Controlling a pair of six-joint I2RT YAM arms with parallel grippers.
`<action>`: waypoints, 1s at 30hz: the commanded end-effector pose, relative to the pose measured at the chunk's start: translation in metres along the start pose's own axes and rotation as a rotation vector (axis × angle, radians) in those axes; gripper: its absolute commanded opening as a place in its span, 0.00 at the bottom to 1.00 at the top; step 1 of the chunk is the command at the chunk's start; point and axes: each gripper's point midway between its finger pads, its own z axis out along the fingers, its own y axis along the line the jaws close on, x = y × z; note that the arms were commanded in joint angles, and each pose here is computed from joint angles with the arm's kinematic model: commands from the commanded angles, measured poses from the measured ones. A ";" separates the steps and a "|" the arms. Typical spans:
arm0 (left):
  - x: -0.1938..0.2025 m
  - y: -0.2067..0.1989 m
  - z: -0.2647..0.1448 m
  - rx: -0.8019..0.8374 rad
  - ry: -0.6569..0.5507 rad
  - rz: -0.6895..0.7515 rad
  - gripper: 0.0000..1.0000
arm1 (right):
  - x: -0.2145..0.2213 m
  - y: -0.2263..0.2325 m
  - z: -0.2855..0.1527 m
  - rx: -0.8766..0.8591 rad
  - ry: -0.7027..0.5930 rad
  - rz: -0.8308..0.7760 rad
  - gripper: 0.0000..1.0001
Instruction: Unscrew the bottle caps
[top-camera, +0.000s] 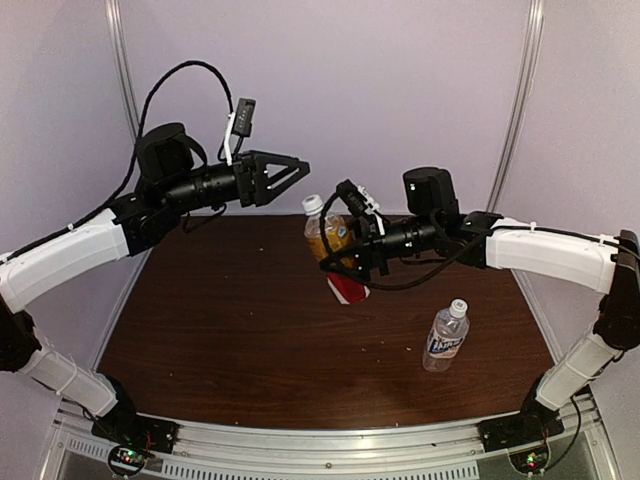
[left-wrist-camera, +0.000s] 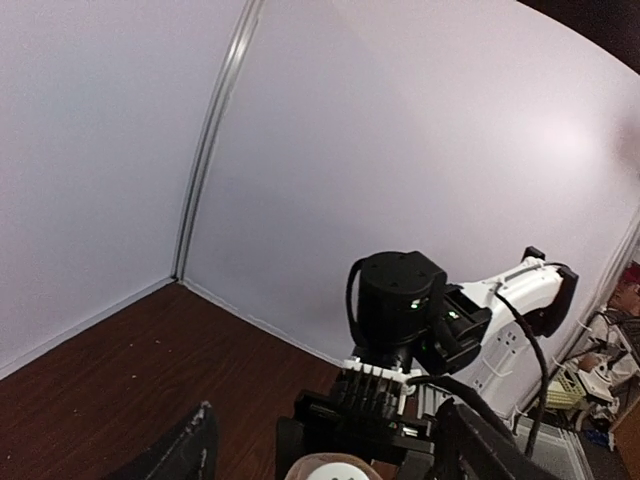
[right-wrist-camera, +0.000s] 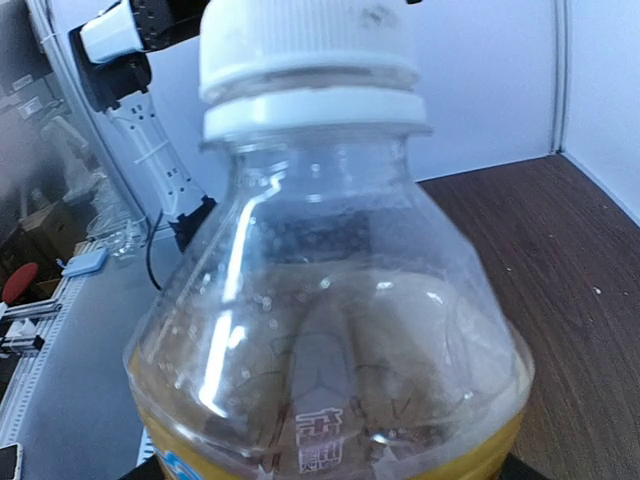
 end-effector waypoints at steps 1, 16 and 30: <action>-0.004 -0.061 -0.015 0.351 0.021 0.155 0.79 | -0.027 0.046 -0.012 -0.254 -0.037 -0.023 0.67; 0.009 -0.071 -0.006 0.523 0.070 0.162 0.66 | -0.043 0.074 -0.016 -0.460 -0.073 0.022 0.66; 0.015 -0.065 0.000 0.537 0.072 0.126 0.40 | -0.037 0.065 -0.009 -0.434 -0.065 0.040 0.66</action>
